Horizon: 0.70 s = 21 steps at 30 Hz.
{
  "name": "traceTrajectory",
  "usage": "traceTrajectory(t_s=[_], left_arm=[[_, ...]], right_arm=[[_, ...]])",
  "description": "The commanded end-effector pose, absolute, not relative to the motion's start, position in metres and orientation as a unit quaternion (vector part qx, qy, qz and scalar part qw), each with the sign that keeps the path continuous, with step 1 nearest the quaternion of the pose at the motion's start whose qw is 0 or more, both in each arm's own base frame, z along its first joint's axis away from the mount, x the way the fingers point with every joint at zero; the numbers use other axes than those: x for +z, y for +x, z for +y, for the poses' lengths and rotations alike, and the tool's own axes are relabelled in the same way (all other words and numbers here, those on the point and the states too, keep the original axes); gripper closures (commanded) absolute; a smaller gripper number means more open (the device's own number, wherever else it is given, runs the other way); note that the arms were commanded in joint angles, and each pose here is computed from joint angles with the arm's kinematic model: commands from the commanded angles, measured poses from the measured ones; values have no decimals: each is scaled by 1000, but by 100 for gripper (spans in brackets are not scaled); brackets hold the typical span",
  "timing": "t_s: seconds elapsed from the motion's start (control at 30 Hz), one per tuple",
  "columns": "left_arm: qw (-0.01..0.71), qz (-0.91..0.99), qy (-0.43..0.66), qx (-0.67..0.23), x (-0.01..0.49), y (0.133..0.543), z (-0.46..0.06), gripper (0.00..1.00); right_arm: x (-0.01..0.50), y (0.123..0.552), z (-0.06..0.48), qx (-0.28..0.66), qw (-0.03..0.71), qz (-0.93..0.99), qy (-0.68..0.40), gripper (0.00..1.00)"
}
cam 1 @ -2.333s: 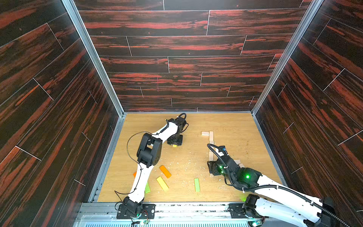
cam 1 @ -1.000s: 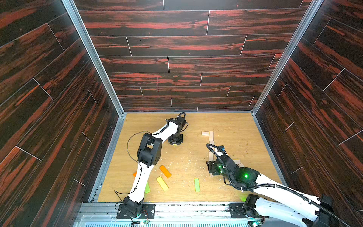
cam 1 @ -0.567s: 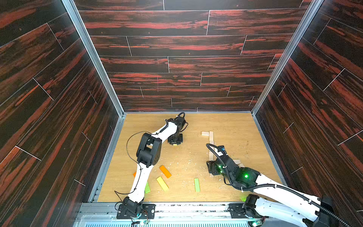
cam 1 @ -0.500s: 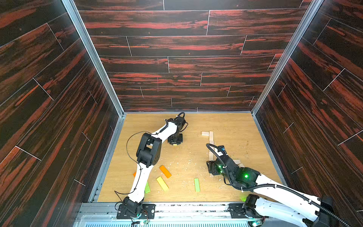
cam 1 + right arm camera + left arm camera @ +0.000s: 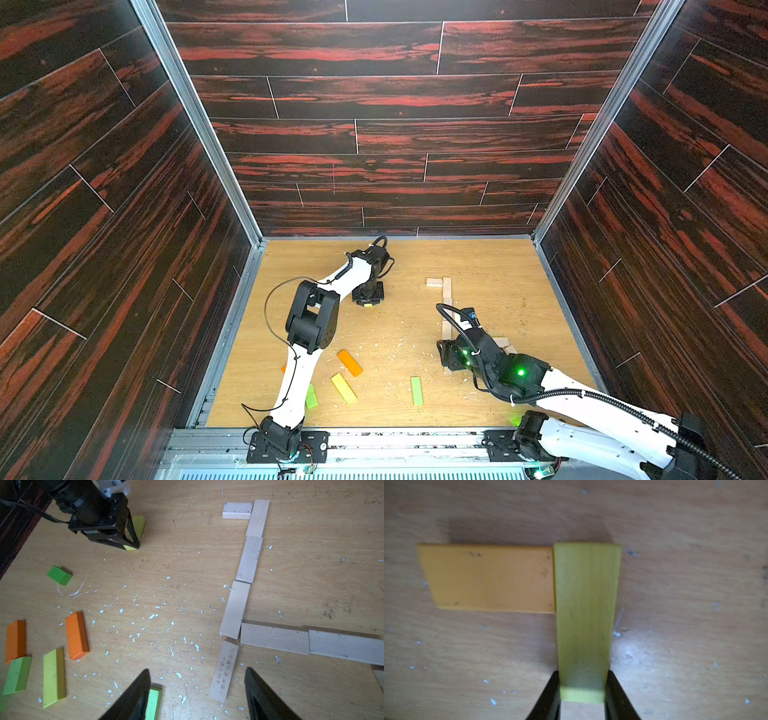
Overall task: Assemble a giraffe with building blocks
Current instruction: Assemble the building block at the center of the board.
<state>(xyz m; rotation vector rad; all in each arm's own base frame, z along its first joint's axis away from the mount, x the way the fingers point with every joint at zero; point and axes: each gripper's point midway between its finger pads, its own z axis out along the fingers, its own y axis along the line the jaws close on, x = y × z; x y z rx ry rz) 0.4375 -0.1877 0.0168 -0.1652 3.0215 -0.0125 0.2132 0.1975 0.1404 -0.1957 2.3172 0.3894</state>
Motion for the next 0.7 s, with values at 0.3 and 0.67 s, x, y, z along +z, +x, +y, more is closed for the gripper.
traceTrajectory(t_s=[0.3,0.67], left_arm=[[51,997,-61,8,18,432,-177,55],[70,996,-55,-8,42,431,-180,39]], right_arm=[[141,213,199,160,386,906,-72,28],[142,213,199,160,385,906,-71,28]])
